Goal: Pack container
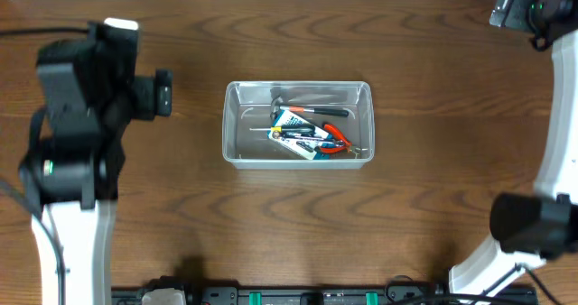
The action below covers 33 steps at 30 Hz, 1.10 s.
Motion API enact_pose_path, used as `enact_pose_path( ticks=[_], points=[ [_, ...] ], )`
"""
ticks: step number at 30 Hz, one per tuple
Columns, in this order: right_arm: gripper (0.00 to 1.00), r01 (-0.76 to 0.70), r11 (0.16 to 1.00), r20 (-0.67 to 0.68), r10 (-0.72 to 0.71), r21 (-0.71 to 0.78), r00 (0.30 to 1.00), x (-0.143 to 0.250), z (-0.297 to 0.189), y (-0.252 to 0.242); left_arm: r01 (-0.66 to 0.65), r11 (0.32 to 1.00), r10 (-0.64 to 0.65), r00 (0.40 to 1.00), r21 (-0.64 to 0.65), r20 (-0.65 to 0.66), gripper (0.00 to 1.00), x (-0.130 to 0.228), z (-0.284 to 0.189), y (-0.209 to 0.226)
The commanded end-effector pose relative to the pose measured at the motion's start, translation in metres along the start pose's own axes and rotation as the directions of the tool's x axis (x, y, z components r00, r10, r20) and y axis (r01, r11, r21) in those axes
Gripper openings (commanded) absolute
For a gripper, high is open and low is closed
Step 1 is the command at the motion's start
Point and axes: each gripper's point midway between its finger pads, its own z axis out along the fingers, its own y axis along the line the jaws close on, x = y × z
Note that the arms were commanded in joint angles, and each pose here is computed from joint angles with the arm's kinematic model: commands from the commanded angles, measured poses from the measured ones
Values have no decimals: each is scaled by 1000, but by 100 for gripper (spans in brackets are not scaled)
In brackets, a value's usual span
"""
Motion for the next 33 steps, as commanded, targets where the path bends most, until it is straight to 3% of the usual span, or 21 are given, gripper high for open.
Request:
enact_pose_path(
  ticks=[1,9,17,22,33],
  points=[
    [99,-31,999,70,31,-11,997,16,-47,-10,19,1000,-18,999,-21,48,98,13,-18,0],
    [99,18,997,153,-6,-78,988,120,-98,-17,12,1000,-8,981,-21,195,98,55,-58,-16],
    [99,99,981,248,-56,-165,967,213,-126,-21,8,1000,-3,978,-24,210,98,116,-71,-27],
    [99,105,979,260,-57,-173,964,244,-124,-29,41,979,-7,986,-199,166,98,144,-74,0],
    [99,125,969,206,-80,-213,975,267,-110,-21,48,978,-9,982,-205,187,98,145,-80,0]
  ],
)
